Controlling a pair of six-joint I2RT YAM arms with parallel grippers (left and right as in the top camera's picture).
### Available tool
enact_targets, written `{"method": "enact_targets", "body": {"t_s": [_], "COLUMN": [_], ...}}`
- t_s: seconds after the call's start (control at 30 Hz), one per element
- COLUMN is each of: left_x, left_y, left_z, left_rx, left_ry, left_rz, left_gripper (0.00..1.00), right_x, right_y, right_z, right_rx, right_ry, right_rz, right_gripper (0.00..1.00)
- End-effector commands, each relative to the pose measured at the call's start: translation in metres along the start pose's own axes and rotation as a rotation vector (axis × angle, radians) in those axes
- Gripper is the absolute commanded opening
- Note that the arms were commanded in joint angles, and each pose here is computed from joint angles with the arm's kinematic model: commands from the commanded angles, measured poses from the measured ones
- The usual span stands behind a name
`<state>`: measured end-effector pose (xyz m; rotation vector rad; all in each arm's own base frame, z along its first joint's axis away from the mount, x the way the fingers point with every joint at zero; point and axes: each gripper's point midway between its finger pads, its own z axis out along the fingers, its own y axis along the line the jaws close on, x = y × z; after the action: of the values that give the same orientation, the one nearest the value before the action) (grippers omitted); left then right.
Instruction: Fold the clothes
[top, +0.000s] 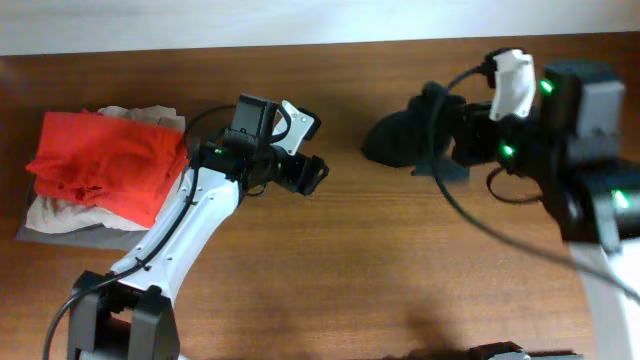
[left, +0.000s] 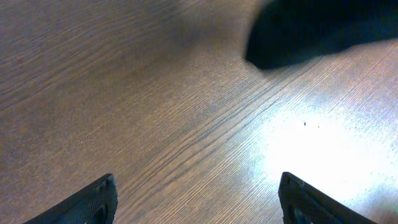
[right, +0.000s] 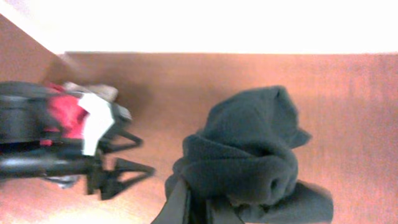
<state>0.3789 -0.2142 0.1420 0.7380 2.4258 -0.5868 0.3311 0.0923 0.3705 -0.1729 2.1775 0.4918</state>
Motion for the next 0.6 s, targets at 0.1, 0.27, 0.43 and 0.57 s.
{"method": "enact_targets", "body": {"t_s": [0.1, 0.27, 0.43, 0.57], "left_x": [-0.006, -0.004, -0.005, -0.008], "left_y": [0.000, -0.001, -0.001, -0.002], "left_z": [0.000, 0.000, -0.002, -0.006], "left_rx": [-0.003, -0.002, -0.002, -0.004], "left_ry": [-0.010, -0.004, -0.005, -0.016], "left_rz": [0.002, 0.000, 0.000, 0.004], "left_gripper": [0.83, 0.83, 0.84, 0.84], "right_x": [-0.006, 0.000, 0.008, 0.030], "right_y": [-0.037, -0.028, -0.050, -0.105], "right_z": [0.015, 0.029, 0.027, 0.018], "right_rx": [0.200, 0.128, 0.254, 0.546], "right_ry": [-0.010, 0.029, 0.057, 0.121], "right_rz": [-0.024, -0.013, 0.037, 0.156], "right_gripper": [0.04, 0.04, 0.24, 0.26]}}
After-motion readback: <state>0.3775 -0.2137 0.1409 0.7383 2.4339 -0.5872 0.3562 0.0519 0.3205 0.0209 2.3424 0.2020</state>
